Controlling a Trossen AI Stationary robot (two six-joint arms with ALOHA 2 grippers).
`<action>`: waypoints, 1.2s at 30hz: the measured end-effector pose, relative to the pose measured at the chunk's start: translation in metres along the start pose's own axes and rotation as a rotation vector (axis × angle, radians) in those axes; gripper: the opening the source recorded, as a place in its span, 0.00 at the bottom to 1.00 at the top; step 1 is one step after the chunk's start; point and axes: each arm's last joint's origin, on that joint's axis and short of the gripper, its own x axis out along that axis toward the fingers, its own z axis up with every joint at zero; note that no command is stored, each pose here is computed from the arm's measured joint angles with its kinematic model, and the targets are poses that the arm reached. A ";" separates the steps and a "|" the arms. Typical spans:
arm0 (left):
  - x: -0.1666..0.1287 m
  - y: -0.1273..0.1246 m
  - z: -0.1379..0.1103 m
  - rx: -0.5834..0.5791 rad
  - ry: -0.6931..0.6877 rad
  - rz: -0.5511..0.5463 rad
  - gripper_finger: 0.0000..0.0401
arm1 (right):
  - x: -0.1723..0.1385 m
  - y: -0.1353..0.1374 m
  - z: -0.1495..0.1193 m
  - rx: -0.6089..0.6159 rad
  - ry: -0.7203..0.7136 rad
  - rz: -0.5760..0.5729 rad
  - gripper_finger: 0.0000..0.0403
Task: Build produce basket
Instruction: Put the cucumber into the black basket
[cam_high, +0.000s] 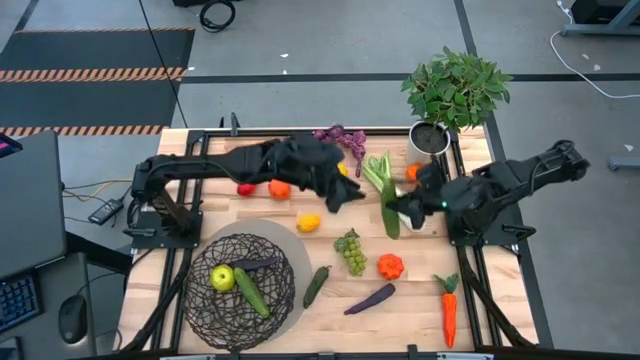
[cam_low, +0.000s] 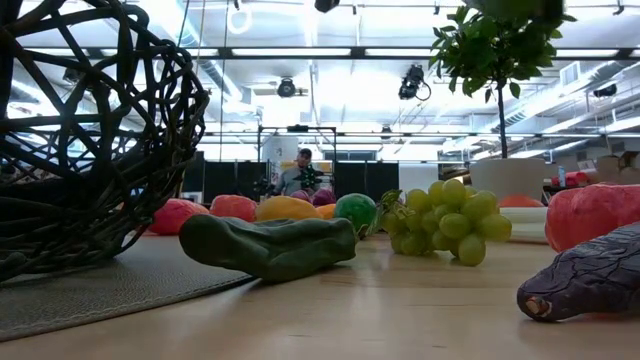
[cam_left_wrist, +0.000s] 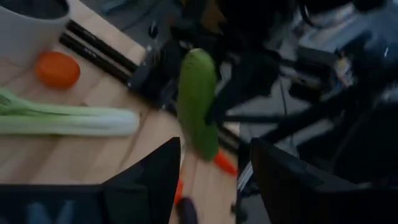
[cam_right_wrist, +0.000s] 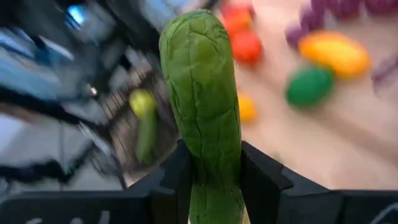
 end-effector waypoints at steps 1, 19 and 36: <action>-0.001 0.002 0.004 -0.036 -0.014 0.000 0.52 | 0.000 0.002 0.004 0.000 -0.036 0.020 0.28; -0.007 0.002 0.019 -0.197 -0.051 -0.107 0.80 | -0.010 0.003 0.051 0.012 -0.342 0.079 0.28; 0.003 0.004 0.008 -0.030 -0.103 0.052 0.83 | 0.021 0.022 0.067 0.020 -0.355 0.276 0.29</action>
